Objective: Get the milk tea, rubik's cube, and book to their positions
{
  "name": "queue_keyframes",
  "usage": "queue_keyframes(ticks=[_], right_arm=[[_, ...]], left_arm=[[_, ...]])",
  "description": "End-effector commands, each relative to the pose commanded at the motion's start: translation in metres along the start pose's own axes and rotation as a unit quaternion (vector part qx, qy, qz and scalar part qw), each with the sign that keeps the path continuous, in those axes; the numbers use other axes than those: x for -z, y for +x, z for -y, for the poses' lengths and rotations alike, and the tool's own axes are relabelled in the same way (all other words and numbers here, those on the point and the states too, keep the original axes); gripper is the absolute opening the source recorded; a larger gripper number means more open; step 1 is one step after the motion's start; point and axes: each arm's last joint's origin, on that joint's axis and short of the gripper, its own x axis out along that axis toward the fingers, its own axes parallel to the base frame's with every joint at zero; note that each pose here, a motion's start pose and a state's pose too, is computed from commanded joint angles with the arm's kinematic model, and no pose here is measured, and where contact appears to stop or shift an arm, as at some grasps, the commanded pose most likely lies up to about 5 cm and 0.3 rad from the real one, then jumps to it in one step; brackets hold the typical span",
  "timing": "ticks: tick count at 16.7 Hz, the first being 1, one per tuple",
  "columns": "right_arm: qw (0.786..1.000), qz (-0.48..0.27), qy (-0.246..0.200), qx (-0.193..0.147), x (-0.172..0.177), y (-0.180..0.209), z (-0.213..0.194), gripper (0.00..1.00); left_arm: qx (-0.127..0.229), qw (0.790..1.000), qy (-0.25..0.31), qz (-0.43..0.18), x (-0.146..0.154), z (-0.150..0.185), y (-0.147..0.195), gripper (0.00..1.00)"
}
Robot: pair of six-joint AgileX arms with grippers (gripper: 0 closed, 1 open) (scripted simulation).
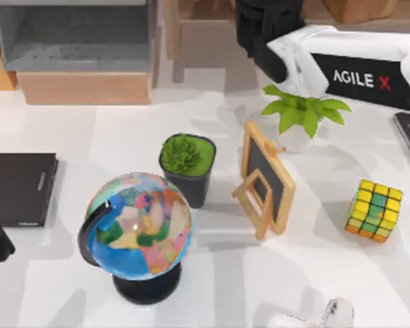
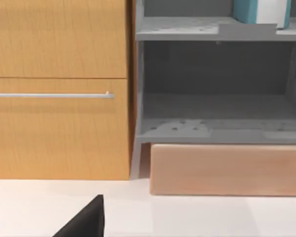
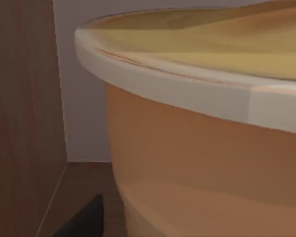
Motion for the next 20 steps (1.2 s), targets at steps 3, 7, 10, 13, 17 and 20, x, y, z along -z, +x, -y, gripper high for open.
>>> queue_keyframes(ticks=[3,7,10,13,17,20], right_arm=[[1.0,0.0,0.0,0.0,0.0,0.0,0.0,0.77],[1.0,0.0,0.0,0.0,0.0,0.0,0.0,0.47],[1.0,0.0,0.0,0.0,0.0,0.0,0.0,0.25],[1.0,0.0,0.0,0.0,0.0,0.0,0.0,0.02],[1.0,0.0,0.0,0.0,0.0,0.0,0.0,0.0],[1.0,0.0,0.0,0.0,0.0,0.0,0.0,0.0]], left_arm=[[0.0,1.0,0.0,0.0,0.0,0.0,0.0,1.0],[0.0,1.0,0.0,0.0,0.0,0.0,0.0,1.0],[0.0,1.0,0.0,0.0,0.0,0.0,0.0,1.0],[0.0,1.0,0.0,0.0,0.0,0.0,0.0,1.0],[0.0,1.0,0.0,0.0,0.0,0.0,0.0,1.0],[0.0,1.0,0.0,0.0,0.0,0.0,0.0,1.0]])
